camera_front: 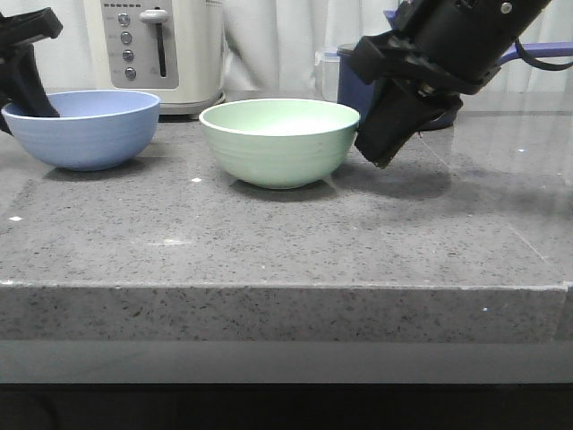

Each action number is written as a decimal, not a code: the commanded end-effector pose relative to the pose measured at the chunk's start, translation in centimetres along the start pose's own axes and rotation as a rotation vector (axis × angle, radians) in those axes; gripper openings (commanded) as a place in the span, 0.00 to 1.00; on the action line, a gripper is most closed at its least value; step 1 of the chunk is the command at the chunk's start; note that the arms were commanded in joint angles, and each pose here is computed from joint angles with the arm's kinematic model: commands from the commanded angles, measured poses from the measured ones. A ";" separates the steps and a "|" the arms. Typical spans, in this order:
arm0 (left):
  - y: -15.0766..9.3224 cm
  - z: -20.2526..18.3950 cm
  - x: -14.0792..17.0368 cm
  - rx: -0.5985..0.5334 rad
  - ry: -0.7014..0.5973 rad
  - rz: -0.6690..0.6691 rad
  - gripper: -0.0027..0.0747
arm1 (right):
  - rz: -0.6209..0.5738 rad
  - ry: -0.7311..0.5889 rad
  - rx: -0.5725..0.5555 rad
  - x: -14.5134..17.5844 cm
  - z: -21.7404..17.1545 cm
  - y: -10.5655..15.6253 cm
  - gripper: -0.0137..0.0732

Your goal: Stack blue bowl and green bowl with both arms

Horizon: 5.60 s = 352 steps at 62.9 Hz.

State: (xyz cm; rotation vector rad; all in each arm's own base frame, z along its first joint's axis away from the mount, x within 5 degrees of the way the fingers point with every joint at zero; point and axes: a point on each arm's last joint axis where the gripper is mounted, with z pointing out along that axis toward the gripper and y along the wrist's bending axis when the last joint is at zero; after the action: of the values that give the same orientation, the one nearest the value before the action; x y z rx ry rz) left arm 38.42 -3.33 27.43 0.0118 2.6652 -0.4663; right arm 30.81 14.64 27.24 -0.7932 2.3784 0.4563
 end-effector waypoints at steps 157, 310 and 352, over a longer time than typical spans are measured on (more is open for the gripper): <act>-19.6 -3.0 0.3 0.166 -0.085 0.486 0.54 | -0.005 -0.089 0.014 -1.3 -1.7 0.3 0.08; -8.0 -20.8 20.6 0.040 -0.557 0.504 0.56 | 0.138 -0.448 0.259 9.6 -22.6 6.7 0.10; -8.0 -20.9 20.6 0.040 -0.559 0.504 0.26 | 0.113 -0.609 0.273 14.4 -23.1 7.7 0.10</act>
State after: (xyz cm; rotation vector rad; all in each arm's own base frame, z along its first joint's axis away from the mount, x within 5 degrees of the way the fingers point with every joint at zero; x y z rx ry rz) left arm 10.30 -5.26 37.79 0.5111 2.0982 -0.2682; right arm 6.70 3.29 35.65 -0.3534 1.9623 0.3485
